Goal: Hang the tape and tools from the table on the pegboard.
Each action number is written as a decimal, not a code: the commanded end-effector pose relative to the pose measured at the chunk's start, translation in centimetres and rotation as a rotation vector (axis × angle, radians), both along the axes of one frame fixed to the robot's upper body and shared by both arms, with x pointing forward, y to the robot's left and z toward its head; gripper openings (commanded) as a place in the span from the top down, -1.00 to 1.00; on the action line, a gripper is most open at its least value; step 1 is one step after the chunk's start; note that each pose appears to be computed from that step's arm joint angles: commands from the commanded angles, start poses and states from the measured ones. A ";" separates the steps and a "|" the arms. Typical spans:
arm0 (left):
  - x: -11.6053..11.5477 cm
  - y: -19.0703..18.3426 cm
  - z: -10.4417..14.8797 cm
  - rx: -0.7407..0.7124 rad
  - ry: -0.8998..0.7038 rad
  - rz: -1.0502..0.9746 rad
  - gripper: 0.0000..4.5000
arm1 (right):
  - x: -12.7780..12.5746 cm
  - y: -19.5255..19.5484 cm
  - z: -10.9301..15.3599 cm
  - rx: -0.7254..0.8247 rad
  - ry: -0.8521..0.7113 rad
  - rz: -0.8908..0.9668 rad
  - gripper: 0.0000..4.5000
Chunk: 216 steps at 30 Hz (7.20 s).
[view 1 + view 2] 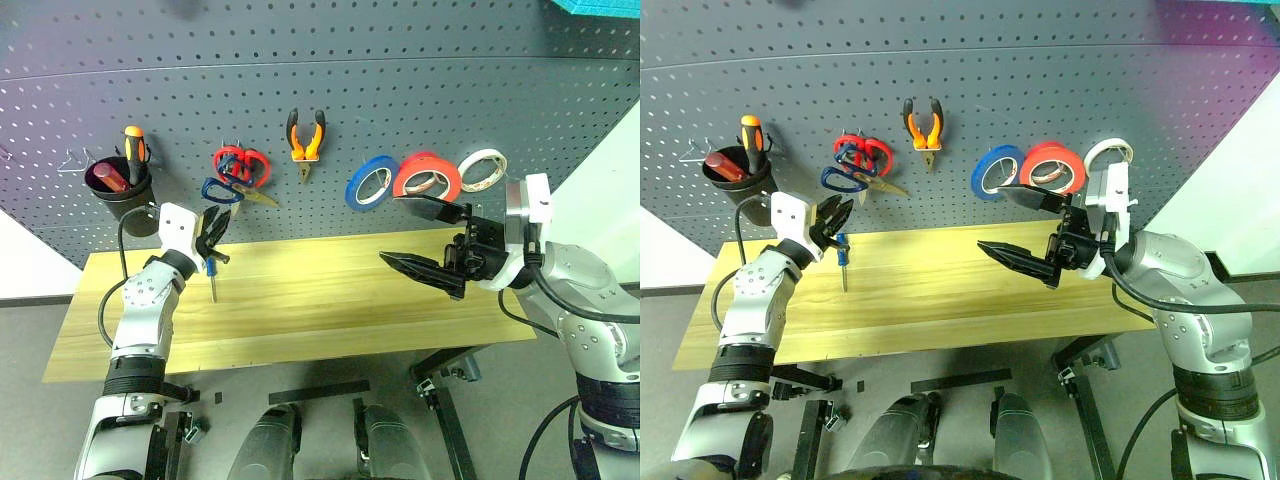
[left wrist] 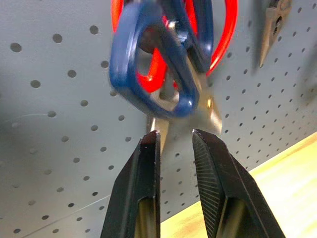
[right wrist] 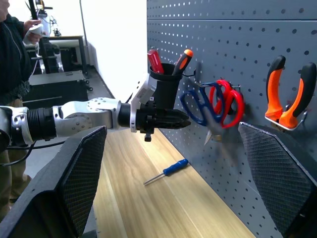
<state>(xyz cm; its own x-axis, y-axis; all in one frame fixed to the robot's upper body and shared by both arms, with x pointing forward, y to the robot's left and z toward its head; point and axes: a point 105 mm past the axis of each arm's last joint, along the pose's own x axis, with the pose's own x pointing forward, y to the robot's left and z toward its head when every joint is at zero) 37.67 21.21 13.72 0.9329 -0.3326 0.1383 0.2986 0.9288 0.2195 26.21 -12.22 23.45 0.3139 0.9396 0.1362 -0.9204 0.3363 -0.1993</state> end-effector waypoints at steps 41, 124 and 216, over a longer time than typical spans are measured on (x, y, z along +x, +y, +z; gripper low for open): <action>2.6 5.1 -10.4 0.022 0.797 0.474 -0.98 | -1.5 2.1 -2.9 -0.088 0.077 0.085 -1.00; -2.8 6.0 -10.2 0.106 0.708 0.267 0.76 | -3.4 0.9 -3.1 -0.008 0.172 -0.013 -1.00; -2.1 13.1 16.1 -0.101 -0.495 0.141 0.76 | -1.4 3.2 -2.9 -0.140 -0.105 0.135 -1.00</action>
